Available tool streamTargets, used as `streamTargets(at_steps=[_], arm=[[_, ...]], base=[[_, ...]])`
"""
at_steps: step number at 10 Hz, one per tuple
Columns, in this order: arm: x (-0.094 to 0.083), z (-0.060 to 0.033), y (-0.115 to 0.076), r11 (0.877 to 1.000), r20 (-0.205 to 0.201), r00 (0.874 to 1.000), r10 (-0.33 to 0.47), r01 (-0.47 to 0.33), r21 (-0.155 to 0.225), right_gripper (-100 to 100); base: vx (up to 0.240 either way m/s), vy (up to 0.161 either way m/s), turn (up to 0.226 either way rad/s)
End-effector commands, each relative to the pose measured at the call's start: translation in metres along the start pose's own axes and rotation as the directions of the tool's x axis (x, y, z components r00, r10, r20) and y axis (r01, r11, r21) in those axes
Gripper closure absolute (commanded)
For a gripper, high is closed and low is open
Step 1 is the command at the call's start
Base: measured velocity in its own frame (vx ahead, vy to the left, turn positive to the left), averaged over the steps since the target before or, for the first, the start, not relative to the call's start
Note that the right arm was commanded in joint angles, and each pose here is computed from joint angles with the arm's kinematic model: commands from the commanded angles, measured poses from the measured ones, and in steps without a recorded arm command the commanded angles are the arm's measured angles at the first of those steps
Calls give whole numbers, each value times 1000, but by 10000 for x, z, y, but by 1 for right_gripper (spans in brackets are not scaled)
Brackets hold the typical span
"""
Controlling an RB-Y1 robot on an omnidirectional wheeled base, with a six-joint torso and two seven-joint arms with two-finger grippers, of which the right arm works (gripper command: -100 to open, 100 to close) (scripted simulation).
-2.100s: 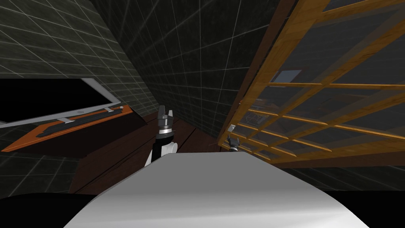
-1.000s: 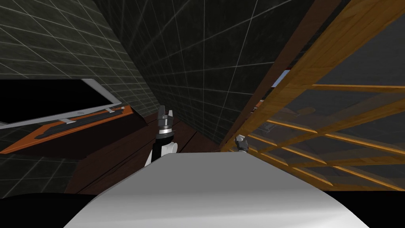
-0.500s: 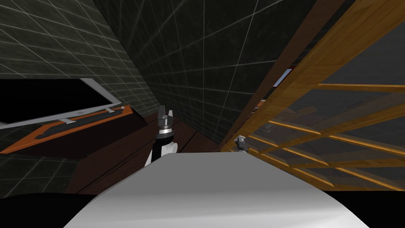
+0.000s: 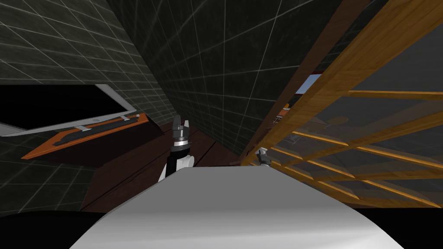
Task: Pull the door open
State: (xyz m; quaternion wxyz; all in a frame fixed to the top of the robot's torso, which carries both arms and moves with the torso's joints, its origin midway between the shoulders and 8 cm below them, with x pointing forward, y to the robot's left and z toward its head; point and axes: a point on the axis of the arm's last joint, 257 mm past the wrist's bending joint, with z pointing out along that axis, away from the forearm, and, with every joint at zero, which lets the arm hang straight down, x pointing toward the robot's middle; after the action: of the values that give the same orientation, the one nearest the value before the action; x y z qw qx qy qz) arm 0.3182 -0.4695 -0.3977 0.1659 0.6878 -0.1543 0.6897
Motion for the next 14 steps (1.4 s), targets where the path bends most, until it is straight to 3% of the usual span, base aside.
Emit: streamTargets(at_steps=[1,6,7,14], arm=[[-24,-41,-70,1000,4,1000,3,-3,28,100],[-16,-144,-325,992,6,1000,15,-15,129,100],[-18,-125,-291,993,8,1000,10,-11,114,100],[-15,-377,-397,972,6,1000,14,-15,233,100]], base=[[-193,-2,60],[-228,-6,69],[-112,-7,31],[-213,-7,98]])
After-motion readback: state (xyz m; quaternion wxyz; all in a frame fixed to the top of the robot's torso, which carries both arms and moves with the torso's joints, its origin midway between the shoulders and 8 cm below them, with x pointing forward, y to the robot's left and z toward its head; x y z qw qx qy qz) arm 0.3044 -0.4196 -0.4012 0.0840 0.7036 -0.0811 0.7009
